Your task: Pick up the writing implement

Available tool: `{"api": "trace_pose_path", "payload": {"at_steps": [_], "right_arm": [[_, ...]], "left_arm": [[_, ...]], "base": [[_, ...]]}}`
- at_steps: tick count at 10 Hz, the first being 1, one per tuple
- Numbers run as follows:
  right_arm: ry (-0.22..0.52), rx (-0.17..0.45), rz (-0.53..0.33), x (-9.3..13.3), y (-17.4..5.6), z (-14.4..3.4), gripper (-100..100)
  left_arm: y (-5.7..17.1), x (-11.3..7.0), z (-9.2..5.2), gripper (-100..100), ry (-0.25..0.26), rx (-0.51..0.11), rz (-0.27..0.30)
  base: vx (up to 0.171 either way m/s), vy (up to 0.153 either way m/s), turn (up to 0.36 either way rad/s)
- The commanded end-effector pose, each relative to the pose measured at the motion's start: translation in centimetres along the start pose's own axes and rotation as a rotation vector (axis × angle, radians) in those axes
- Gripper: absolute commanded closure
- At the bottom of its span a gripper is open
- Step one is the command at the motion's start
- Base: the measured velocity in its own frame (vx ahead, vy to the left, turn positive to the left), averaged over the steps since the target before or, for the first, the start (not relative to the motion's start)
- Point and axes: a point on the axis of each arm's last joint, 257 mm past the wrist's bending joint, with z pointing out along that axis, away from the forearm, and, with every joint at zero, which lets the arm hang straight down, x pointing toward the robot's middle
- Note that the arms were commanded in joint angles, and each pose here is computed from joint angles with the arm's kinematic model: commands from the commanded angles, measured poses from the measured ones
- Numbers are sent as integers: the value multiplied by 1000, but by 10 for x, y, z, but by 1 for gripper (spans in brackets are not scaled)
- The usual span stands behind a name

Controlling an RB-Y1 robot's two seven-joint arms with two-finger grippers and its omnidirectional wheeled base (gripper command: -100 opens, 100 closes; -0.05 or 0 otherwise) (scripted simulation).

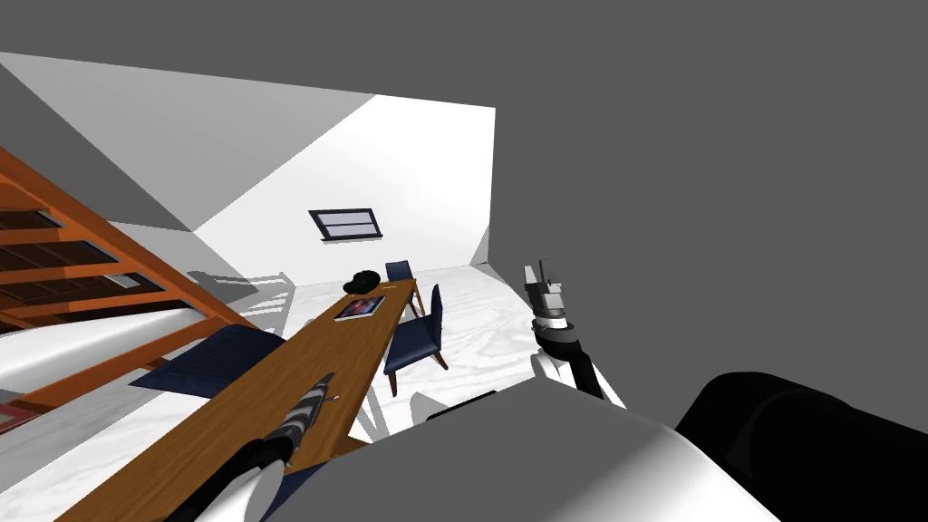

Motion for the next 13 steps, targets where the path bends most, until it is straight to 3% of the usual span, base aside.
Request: {"api": "trace_pose_path", "payload": {"at_steps": [1,8,13], "right_arm": [[0,0,0,0,0,0,0],[0,0,0,0,0,0,0],[0,0,0,0,0,0,0]], "left_arm": [[24,-10,3,-100,17,-73,-2],[112,-22,-5,-100,69,-311,-59],[176,-30,-26,-100,122,-498,-123]], "base": [[43,30,-164],[37,52,-124],[31,75,-132]]}}
